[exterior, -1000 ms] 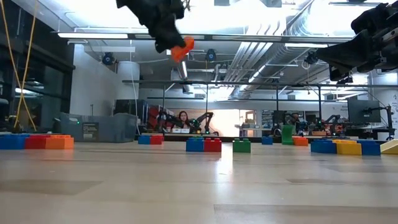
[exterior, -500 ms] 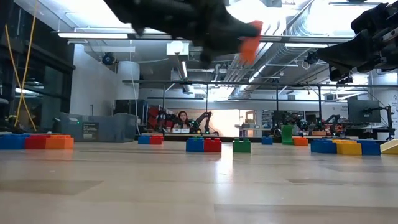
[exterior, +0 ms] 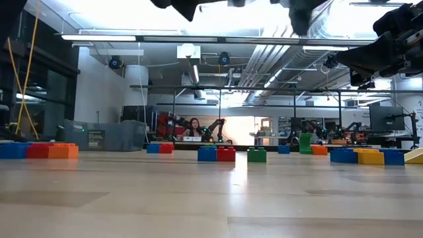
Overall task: Sort blocks by size
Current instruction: Put the top orange game piece into the blue bin, then adjust the blue game piece and the other game piece to the center
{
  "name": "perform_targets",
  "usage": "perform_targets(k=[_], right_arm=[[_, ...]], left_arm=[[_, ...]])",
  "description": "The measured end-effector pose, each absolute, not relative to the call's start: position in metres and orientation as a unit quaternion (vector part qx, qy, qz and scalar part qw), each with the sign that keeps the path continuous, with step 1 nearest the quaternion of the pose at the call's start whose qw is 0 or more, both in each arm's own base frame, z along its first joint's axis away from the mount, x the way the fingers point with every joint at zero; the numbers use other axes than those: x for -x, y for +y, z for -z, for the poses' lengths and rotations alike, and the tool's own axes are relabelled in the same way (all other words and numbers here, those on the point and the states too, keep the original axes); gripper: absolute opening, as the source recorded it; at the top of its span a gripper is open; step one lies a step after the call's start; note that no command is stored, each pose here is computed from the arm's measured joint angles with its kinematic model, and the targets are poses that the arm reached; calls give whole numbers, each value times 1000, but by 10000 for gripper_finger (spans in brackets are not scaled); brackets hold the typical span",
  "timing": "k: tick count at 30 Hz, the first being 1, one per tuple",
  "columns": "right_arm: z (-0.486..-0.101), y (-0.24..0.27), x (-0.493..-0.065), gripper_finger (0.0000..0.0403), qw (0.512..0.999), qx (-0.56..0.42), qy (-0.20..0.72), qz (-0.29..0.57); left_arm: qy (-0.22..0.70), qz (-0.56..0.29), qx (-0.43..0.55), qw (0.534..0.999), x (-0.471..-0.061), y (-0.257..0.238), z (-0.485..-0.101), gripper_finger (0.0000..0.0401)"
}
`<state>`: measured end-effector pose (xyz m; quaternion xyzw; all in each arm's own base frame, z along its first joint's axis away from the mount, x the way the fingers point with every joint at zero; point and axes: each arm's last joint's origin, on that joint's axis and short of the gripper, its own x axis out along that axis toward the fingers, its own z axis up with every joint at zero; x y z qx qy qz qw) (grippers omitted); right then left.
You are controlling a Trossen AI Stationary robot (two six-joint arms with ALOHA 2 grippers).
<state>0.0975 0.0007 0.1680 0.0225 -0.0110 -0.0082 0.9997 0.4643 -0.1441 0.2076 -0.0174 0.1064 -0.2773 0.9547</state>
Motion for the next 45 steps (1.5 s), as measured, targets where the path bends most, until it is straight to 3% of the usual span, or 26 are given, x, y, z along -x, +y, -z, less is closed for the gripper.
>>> perform_targets(k=[18, 25, 28, 32, 37, 41, 45], right_arm=[[-168, 1, -98, 2, 1000, -23, -11, 8], [-168, 1, -97, 2, 1000, -23, -11, 8], [-168, 1, -98, 2, 1000, -22, -11, 8], [-168, 1, -98, 2, 1000, -23, -11, 8], [-168, 1, -98, 2, 1000, -22, -11, 8], [-168, 1, -98, 2, 1000, -22, -11, 8], [-168, 1, -98, 2, 1000, -22, -11, 8]], left_arm=[[50, 261, -23, 964, -527, -189, -175, 100], [42, 232, -66, 970, -534, -190, -166, 232], [60, 228, -69, 969, -534, -188, -165, 268], [88, 223, -76, 968, -529, -178, -194, 285], [135, 212, -84, 964, -507, -137, -270, 288], [165, 227, -37, 959, -480, -90, -313, 288], [138, 201, 13, 970, -444, -46, -341, 288]])
